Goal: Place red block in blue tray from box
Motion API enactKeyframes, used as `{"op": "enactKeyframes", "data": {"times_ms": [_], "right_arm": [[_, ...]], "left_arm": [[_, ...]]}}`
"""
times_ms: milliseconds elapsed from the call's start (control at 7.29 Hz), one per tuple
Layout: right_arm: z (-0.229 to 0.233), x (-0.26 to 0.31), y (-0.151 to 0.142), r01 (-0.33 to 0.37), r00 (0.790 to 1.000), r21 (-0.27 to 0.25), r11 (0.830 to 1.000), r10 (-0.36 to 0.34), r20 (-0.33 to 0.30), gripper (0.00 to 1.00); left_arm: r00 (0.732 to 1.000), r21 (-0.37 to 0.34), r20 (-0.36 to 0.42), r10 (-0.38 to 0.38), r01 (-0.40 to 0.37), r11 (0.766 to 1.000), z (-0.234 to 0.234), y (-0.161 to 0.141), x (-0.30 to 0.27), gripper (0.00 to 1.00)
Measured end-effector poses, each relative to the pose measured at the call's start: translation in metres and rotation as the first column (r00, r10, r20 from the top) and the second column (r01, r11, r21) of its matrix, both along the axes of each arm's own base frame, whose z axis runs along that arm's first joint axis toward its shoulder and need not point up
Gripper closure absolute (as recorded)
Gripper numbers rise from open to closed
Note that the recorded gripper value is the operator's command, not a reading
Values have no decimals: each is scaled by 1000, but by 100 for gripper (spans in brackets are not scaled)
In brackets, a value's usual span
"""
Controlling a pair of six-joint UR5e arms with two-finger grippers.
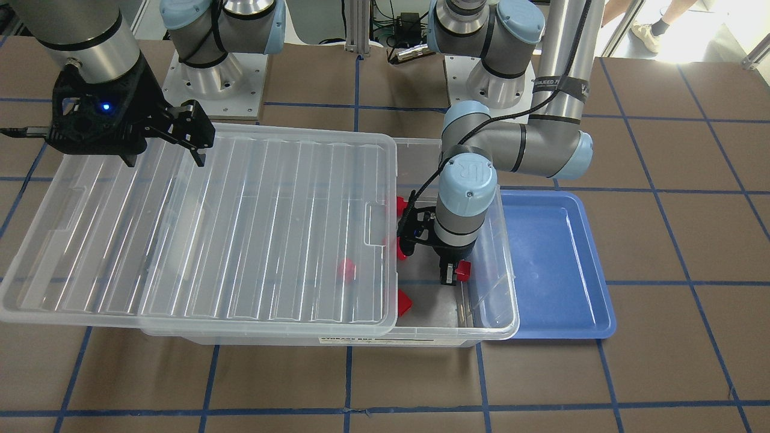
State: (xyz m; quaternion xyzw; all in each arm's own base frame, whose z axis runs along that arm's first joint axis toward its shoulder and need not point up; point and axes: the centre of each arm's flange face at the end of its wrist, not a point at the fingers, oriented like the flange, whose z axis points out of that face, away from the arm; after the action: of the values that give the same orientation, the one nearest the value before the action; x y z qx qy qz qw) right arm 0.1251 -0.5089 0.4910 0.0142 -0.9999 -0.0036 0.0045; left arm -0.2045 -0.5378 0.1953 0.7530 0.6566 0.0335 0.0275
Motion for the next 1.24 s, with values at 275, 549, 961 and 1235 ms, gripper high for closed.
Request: {"op": "enactKeyframes", "data": {"times_ms": [275,549,961,1235], "right_arm": [[-1,0,-1,1,1000,2,1000,-1,0,0],[-1,0,-1,1,1000,3,1000,-1,1,0],[-2,0,-1,2,1000,3,1000,-2,0,0],[-1,0,-1,3,1000,2,1000,-3,0,0]], "left_arm": [[1000,-23,-4,14,-14,1000,11,0,-2,90],[995,-68,-18,98,-99,993,35,2,-4,94],[964,-139,-62,260,-266,954,81,12,-5,99],[917,-183,-111,384,-398,899,115,21,-4,99]]}}
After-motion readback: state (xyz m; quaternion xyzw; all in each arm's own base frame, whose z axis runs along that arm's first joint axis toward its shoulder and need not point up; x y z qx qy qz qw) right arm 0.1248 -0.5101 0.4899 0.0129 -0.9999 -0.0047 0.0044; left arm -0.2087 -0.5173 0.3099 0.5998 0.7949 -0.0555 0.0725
